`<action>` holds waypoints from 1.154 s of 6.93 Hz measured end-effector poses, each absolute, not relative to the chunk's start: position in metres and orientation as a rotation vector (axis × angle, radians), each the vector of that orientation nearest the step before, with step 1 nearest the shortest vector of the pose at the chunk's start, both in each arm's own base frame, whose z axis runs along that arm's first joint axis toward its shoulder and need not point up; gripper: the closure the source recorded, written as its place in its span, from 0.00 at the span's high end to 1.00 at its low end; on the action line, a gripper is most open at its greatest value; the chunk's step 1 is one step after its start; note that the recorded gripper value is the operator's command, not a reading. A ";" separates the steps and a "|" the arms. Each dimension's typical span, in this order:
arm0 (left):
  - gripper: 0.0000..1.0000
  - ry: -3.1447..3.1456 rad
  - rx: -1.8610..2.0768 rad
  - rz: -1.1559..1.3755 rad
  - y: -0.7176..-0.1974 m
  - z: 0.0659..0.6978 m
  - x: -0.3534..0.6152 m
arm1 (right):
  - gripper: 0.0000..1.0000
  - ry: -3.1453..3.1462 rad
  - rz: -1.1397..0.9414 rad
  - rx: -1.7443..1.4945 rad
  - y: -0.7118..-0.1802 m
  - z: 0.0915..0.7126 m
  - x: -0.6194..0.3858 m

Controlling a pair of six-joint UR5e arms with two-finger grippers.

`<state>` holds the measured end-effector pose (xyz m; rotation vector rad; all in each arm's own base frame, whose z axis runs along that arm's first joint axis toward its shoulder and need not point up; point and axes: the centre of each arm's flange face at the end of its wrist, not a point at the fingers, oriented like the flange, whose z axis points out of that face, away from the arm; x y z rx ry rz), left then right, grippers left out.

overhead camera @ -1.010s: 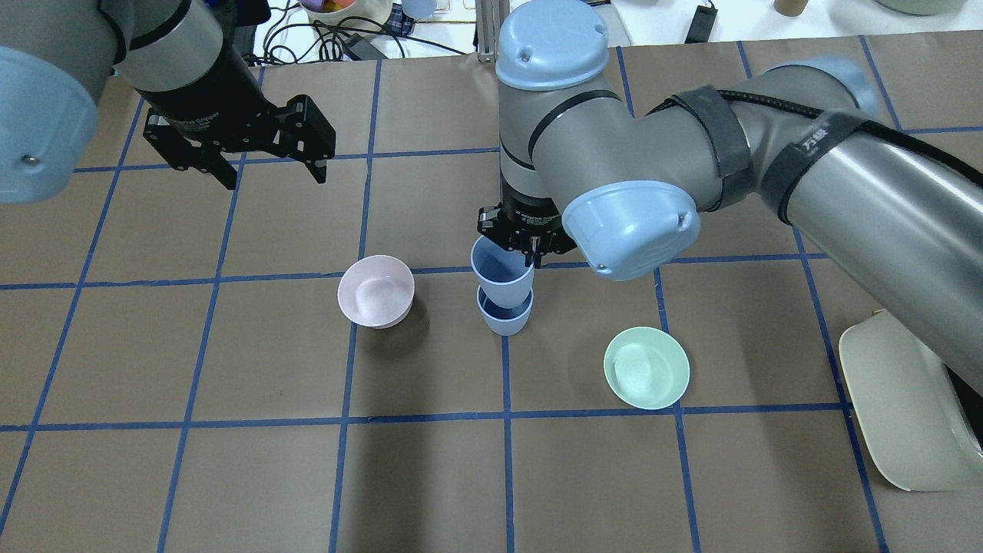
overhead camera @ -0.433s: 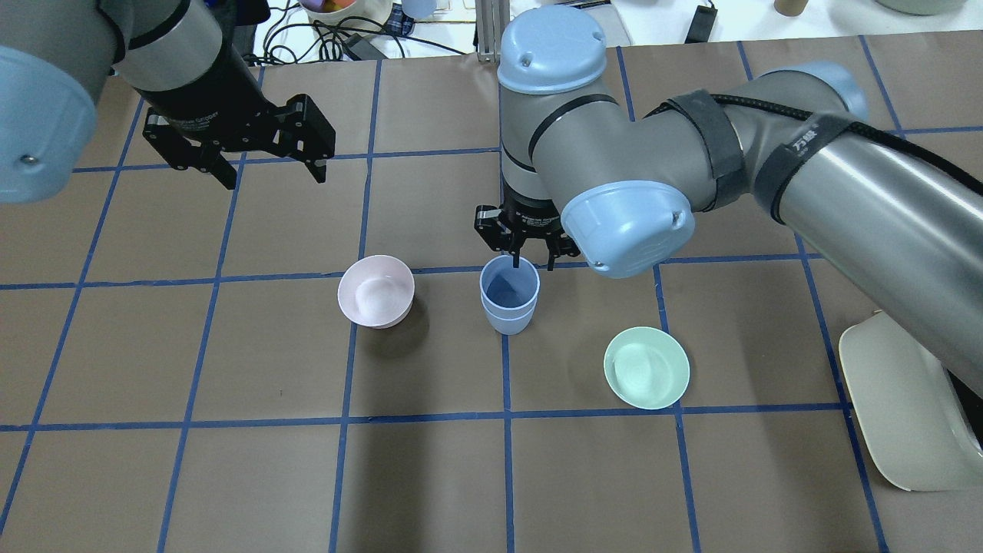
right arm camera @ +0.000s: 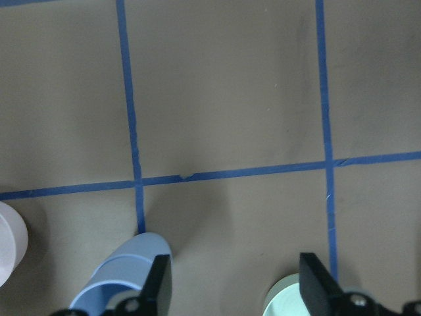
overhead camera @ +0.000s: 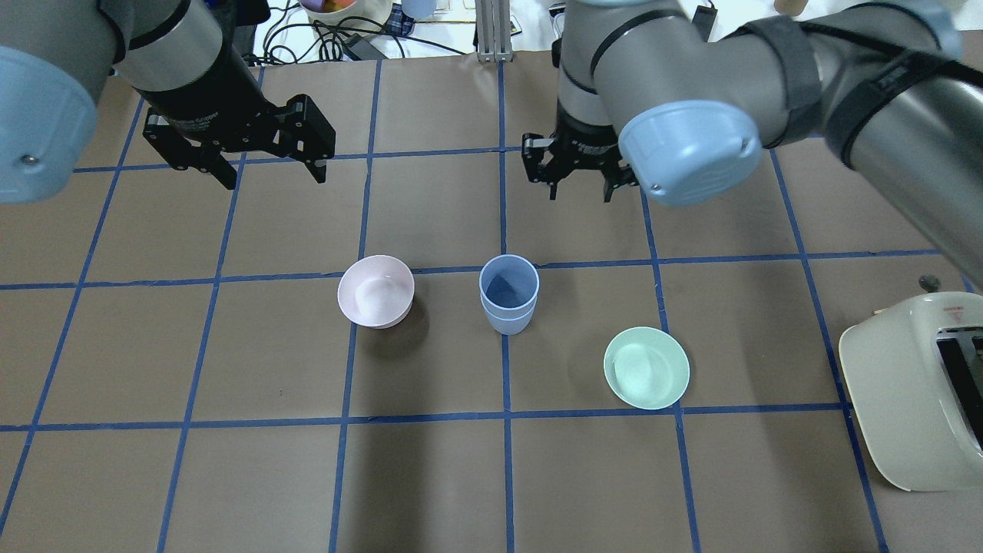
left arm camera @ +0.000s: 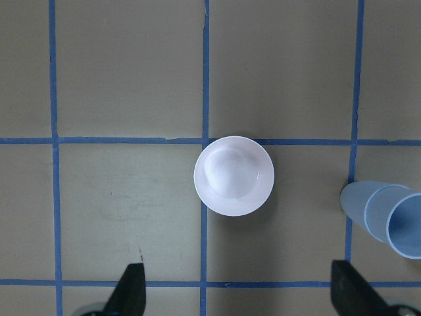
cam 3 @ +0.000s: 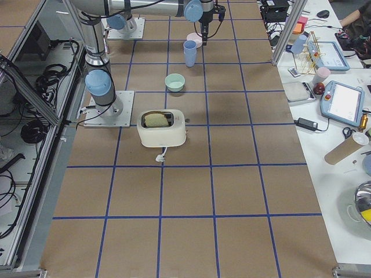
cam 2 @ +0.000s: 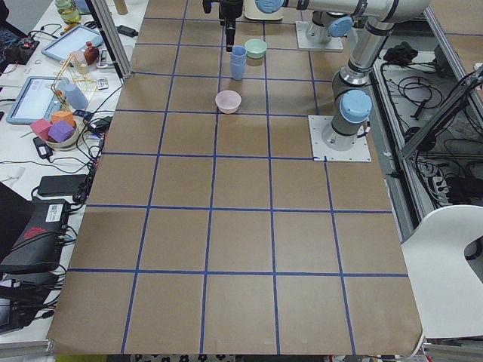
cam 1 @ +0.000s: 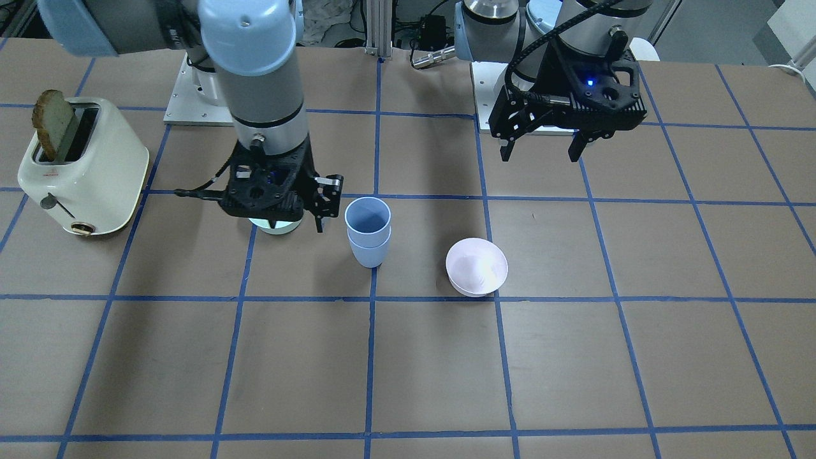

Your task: Stack blue cups with both arms

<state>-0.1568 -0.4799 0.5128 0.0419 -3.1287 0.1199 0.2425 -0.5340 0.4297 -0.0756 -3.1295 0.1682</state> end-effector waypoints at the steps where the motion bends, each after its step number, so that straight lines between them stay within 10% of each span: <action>1: 1.00 -3.129 0.042 0.120 -0.480 0.513 -0.157 | 0.92 -3.117 0.212 0.006 -0.546 0.453 0.201; 8: 1.00 -3.129 0.041 0.118 -0.479 0.513 -0.157 | 1.00 -3.170 0.225 0.209 -0.535 0.499 0.116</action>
